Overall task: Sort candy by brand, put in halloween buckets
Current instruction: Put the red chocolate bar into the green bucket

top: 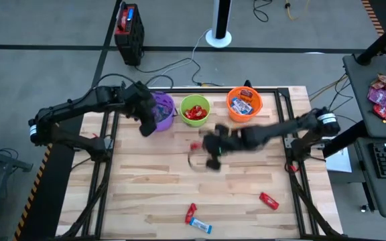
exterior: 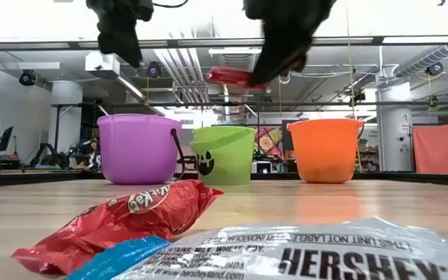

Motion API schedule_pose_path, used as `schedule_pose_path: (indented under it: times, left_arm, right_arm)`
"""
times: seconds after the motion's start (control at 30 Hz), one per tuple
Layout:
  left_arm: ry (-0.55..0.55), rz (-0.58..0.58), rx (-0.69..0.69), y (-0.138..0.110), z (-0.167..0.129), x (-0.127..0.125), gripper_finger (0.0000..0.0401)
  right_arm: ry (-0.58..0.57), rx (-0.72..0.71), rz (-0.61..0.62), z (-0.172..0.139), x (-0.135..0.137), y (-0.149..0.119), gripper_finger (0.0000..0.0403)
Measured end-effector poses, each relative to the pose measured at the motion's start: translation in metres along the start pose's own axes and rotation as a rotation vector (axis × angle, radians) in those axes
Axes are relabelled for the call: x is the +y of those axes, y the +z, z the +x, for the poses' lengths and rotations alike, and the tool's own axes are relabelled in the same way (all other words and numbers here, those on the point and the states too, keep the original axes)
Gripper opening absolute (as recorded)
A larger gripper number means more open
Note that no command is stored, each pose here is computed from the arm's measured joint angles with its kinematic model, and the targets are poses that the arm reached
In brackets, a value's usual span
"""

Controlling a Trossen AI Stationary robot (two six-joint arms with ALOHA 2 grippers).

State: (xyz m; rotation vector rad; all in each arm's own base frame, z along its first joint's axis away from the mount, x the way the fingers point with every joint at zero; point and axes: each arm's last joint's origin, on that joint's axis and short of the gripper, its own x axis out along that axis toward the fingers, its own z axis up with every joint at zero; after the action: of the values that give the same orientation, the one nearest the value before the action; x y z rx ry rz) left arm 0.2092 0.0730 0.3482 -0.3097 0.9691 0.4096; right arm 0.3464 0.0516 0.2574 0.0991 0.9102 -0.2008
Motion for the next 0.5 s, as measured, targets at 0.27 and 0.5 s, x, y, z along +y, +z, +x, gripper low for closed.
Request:
schedule_pose_path:
  times: [0.27,0.5]
  left_arm:
    - [-0.307,-0.019,0.137,-0.018,-0.006,-0.035,0.0117]
    - [-0.287,-0.040,0.187,-0.036,0.002,-0.076,0.0117]
  right_arm:
    - [-0.162,-0.182,0.274,-0.003,-0.126,0.039,0.0026]
    - [-0.187,-0.147,0.397,0.013,-0.190,0.051,0.0027]
